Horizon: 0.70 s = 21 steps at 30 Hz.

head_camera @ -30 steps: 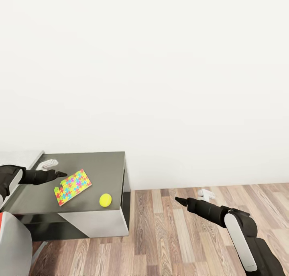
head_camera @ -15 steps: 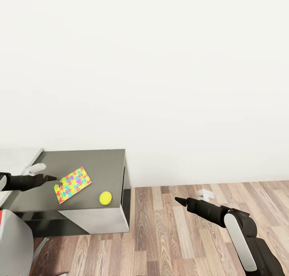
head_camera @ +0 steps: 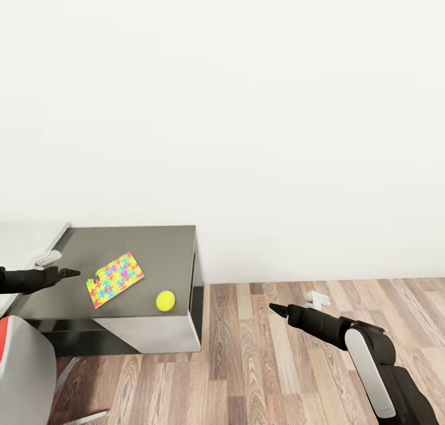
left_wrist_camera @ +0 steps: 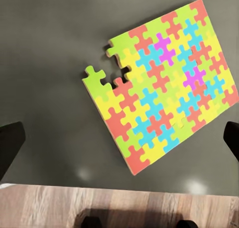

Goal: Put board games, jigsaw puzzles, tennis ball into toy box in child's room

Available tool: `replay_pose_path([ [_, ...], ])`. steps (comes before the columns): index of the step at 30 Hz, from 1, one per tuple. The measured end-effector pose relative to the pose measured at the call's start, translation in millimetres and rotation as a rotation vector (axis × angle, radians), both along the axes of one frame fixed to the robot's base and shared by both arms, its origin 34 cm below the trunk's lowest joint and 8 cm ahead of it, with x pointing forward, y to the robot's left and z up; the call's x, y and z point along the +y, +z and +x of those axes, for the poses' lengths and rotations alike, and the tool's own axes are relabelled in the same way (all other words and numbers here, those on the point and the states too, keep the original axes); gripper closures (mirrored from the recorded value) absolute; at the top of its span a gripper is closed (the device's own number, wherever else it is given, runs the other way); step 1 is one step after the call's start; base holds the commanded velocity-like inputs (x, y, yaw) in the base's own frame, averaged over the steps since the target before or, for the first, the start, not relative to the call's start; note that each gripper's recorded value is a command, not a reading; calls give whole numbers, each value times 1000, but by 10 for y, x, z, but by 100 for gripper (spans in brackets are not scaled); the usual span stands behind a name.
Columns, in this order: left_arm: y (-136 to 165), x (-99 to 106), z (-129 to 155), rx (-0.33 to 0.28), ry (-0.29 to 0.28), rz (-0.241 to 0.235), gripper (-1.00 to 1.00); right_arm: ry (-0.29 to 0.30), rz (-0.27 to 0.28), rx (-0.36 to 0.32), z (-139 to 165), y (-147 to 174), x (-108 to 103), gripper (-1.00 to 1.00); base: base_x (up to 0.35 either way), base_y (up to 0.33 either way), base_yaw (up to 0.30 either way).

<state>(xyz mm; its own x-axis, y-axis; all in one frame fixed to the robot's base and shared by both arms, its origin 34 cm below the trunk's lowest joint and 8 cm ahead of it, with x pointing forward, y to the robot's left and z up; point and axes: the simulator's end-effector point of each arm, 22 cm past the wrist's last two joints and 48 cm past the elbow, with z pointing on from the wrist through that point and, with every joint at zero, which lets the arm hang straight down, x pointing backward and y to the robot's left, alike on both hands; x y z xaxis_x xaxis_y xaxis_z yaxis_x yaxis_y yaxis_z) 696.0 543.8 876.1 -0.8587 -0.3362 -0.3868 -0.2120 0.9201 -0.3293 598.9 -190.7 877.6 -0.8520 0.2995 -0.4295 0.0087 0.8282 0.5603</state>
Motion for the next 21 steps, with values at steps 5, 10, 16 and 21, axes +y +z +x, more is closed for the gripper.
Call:
replay_pose_path([
  [5, -46, -11, -2, 5, 0, -3, -100, 0, 0, 8, -9, -38, 0, -100, 0, 0, 64],
  [10, -111, -70, 7, 11, -4, -11, -100, 0, 0, 15, -18, -76, 0, -100, 0, 0, 64],
  [16, -181, -131, 30, 9, -15, -13, -100, 0, 0, 25, -34, -123, 0, -100, 0, 0, 64],
  [21, -239, -201, 64, 2, -25, -17, -100, 0, 1, 33, -43, -160, 1, -100, 0, 0, 64],
])
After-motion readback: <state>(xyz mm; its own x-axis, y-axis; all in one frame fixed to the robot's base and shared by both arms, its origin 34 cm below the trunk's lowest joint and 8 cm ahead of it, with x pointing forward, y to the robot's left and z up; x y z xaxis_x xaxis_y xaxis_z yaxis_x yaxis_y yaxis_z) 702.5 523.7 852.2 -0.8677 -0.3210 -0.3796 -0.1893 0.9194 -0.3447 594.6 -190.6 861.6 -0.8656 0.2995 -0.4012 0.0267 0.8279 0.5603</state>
